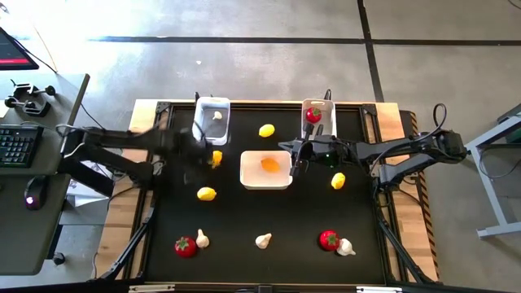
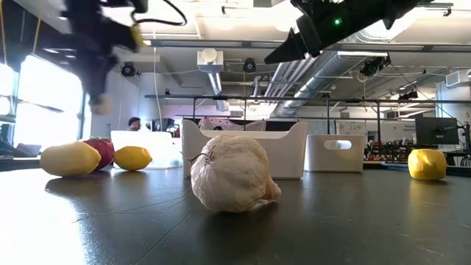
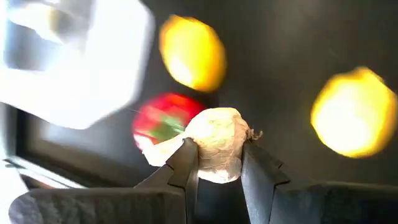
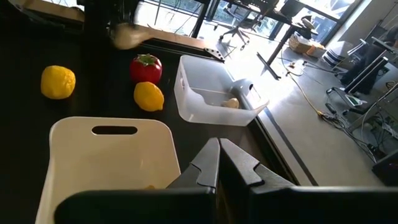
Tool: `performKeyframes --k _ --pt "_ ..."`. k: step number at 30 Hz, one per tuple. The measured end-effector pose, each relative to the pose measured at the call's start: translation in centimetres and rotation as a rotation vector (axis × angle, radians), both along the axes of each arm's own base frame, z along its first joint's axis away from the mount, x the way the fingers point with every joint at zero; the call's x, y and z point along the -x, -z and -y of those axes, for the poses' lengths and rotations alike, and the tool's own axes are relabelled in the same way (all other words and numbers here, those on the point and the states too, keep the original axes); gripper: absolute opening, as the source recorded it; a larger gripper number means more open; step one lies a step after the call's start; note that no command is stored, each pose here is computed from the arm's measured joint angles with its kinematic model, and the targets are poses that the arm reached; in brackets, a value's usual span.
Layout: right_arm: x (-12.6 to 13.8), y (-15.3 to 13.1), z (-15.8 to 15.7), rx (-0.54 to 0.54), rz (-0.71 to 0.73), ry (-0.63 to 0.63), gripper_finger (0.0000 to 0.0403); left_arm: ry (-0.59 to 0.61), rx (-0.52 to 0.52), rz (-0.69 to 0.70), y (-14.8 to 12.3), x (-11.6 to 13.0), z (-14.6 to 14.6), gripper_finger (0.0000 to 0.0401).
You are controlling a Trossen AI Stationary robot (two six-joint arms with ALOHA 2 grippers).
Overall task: Sort produce into baskets
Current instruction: Put the white garlic into the transparent bin
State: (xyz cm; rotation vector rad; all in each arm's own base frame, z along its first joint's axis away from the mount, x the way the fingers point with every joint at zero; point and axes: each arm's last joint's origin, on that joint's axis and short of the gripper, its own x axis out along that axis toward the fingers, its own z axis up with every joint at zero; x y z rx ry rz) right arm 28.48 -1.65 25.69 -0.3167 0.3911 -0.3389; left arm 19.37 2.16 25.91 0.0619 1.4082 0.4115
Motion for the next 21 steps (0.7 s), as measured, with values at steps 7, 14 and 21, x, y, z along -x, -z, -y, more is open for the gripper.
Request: performKeyframes --k 7,14,21 --pt "0.0 0.1 0.0 0.000 -0.011 0.000 0.0000 -0.011 -0.132 0.065 -1.0 -1.1 -7.1 0.0073" --pt "0.1 0.2 0.0 0.000 -0.023 0.000 0.0000 -0.018 -0.204 0.061 0.7 -1.7 -13.3 0.0072" --pt "0.1 0.3 -0.1 -0.008 -0.033 0.000 0.0000 0.064 -0.251 -0.088 4.2 -1.9 -18.4 0.0072"
